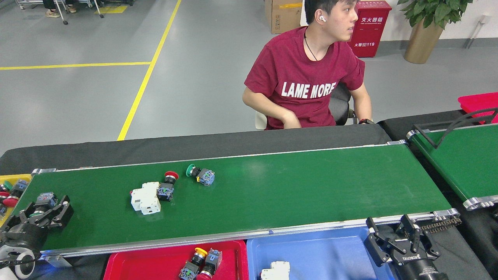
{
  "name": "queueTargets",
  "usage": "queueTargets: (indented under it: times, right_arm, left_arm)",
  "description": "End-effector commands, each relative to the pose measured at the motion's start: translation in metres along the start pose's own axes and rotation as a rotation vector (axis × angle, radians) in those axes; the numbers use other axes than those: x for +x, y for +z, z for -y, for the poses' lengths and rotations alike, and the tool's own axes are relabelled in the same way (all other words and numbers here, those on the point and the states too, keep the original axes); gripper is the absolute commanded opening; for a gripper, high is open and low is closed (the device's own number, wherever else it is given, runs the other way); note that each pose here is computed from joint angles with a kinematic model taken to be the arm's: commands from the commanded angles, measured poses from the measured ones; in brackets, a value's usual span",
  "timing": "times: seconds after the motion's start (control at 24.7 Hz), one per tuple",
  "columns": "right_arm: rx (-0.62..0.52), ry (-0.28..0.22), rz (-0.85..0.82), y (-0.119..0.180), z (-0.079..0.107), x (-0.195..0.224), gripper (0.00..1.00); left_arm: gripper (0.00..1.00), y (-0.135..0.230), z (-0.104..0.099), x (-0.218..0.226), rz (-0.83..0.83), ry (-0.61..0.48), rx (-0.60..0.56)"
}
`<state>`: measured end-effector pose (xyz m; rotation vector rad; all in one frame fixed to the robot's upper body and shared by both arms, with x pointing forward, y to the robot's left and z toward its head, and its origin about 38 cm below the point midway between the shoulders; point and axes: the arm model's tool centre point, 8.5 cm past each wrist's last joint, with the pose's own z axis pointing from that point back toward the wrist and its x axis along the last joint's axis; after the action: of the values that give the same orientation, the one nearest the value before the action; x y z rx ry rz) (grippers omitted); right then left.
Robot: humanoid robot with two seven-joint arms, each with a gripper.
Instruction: Pick switch part from conveyor to tray
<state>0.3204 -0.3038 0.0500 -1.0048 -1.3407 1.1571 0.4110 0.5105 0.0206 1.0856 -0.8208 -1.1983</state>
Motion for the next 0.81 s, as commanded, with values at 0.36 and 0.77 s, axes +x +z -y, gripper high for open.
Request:
queueTargets:
  times: [0.36, 0.77]
  right_arm:
    - [-0.01, -0.001, -0.001, 0.004, 0.003, 0.0, 0.97]
    - [-0.015, -0.003, 0.005, 0.012, 0.005, 0.002, 0.97]
  left_arm:
    - [0.07, 0.111, -0.003, 0.081, 0.531, -0.178, 0.27]
    - [1.0, 0.235, 0.058, 0.209, 0.717, -0.042, 0.094]
